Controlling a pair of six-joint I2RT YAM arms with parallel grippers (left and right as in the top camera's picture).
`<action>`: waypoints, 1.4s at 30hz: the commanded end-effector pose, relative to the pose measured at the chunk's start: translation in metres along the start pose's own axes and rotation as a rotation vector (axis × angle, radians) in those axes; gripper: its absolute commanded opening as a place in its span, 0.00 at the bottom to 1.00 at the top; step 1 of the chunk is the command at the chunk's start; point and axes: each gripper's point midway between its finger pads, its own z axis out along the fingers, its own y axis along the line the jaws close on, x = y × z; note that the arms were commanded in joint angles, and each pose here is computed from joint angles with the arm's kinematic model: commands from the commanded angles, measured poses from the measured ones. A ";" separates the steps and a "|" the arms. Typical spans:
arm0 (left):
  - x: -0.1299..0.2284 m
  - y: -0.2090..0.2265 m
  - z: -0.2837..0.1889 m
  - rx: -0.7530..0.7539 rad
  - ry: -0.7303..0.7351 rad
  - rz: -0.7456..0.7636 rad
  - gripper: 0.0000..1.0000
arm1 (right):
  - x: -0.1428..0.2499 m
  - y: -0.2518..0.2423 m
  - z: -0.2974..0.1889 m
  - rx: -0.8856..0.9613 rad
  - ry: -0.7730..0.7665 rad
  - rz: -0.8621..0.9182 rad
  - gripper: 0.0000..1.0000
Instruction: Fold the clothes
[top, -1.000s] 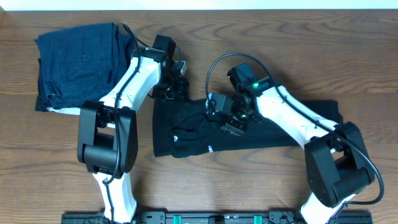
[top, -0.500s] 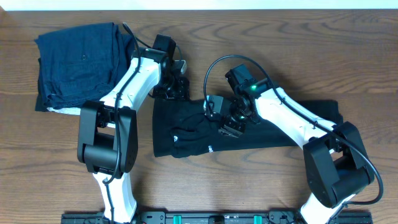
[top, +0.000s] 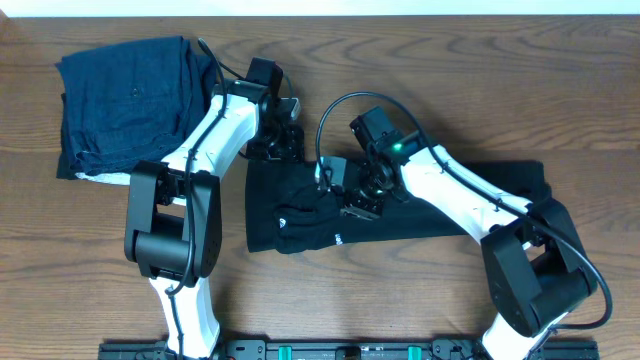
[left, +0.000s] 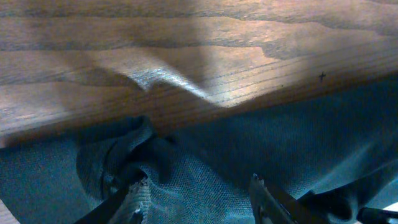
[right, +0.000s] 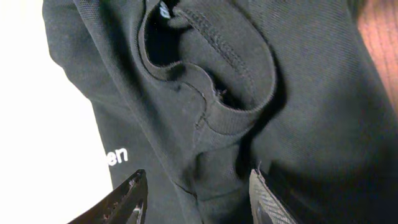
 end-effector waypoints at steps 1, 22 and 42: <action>0.006 0.005 0.009 -0.008 0.027 -0.019 0.54 | 0.003 0.004 0.007 -0.021 0.011 -0.001 0.50; 0.005 0.005 0.009 -0.008 0.024 -0.018 0.54 | 0.016 -0.004 0.021 0.001 0.069 0.032 0.24; 0.005 0.005 0.009 -0.008 0.024 -0.018 0.54 | -0.008 0.033 0.009 -0.083 0.110 0.110 0.34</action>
